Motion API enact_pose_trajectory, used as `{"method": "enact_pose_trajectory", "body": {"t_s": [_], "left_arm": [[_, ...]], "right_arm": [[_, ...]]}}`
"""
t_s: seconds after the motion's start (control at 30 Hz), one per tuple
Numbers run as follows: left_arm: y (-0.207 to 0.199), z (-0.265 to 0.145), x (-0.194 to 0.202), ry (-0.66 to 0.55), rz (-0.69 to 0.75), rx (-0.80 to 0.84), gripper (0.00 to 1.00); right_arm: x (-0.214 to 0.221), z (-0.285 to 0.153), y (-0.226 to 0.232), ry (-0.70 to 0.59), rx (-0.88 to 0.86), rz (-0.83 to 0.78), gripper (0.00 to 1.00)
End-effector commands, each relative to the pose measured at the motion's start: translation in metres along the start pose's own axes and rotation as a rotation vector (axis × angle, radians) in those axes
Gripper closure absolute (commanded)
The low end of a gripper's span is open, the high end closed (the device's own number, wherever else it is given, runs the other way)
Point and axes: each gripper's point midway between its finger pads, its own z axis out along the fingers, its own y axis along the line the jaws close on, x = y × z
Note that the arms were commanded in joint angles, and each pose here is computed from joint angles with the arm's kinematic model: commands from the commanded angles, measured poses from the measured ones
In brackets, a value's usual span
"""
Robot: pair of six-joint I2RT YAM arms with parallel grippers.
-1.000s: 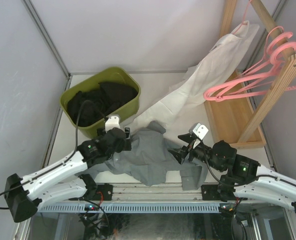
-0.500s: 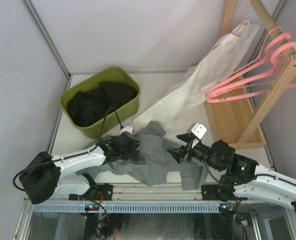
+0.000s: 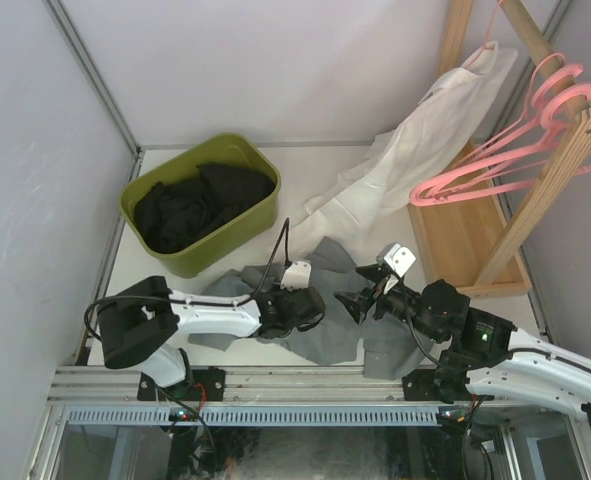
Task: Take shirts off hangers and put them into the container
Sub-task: Pick up the shirt from the center of the board.
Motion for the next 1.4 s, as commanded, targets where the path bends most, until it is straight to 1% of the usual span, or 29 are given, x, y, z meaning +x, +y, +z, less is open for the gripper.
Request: {"method": "enact_pose_trajectory", "body": {"t_s": [0.0,0.1,0.23,0.3,0.37,0.53,0.63,0.73,0.87,1.0,1.1,1.2,1.27,1.33,1.37], "left_arm": [[0.079,-0.019,0.034,0.082,0.164,-0.257,1.00],[0.088,-0.054,-0.018,-0.069,0.123,-0.255,1.00],[0.103,-0.118,-0.107,-0.323,0.087,-0.253,1.00],[0.112,-0.149,-0.143,-0.419,0.068,-0.246,1.00],[0.124,-0.174,-0.170,-0.492,0.042,-0.255,1.00],[0.161,-0.225,-0.231,-0.614,-0.014,-0.263,1.00],[0.169,-0.259,-0.263,-0.707,-0.022,-0.225,1.00],[0.172,-0.281,-0.284,-0.760,-0.025,-0.184,1.00],[0.192,-0.301,-0.312,-0.812,-0.018,-0.254,1.00],[0.221,-0.327,-0.347,-0.867,-0.033,-0.343,1.00],[0.240,-0.338,-0.376,-0.913,-0.062,-0.368,1.00],[0.258,-0.325,-0.397,-0.882,-0.068,-0.435,1.00],[0.270,-0.301,-0.404,-0.848,-0.070,-0.471,1.00],[0.282,-0.263,-0.398,-0.766,-0.092,-0.511,1.00],[0.284,-0.240,-0.389,-0.705,-0.104,-0.510,1.00]], "right_arm": [[-0.009,-0.004,-0.012,-0.035,0.065,0.022,0.30],[-0.011,-0.006,-0.019,-0.044,0.096,0.023,0.30],[-0.014,-0.008,-0.025,-0.059,0.134,0.037,0.30],[-0.014,-0.008,-0.027,-0.065,0.144,0.039,0.30],[-0.015,-0.008,-0.027,-0.073,0.142,0.043,0.30],[-0.014,-0.007,-0.026,-0.084,0.134,0.056,0.30],[-0.014,-0.008,-0.026,-0.083,0.133,0.057,0.30],[-0.013,-0.009,-0.028,-0.083,0.141,0.064,0.30],[-0.013,-0.008,-0.028,-0.083,0.140,0.068,0.30],[-0.012,-0.008,-0.027,-0.079,0.137,0.069,0.30],[-0.013,-0.008,-0.027,-0.080,0.138,0.072,0.30],[-0.013,-0.008,-0.027,-0.083,0.134,0.075,0.30],[-0.013,-0.008,-0.026,-0.081,0.132,0.078,0.30],[-0.012,-0.007,-0.026,-0.079,0.131,0.078,0.30],[-0.012,-0.007,-0.026,-0.077,0.131,0.078,0.30]]}}
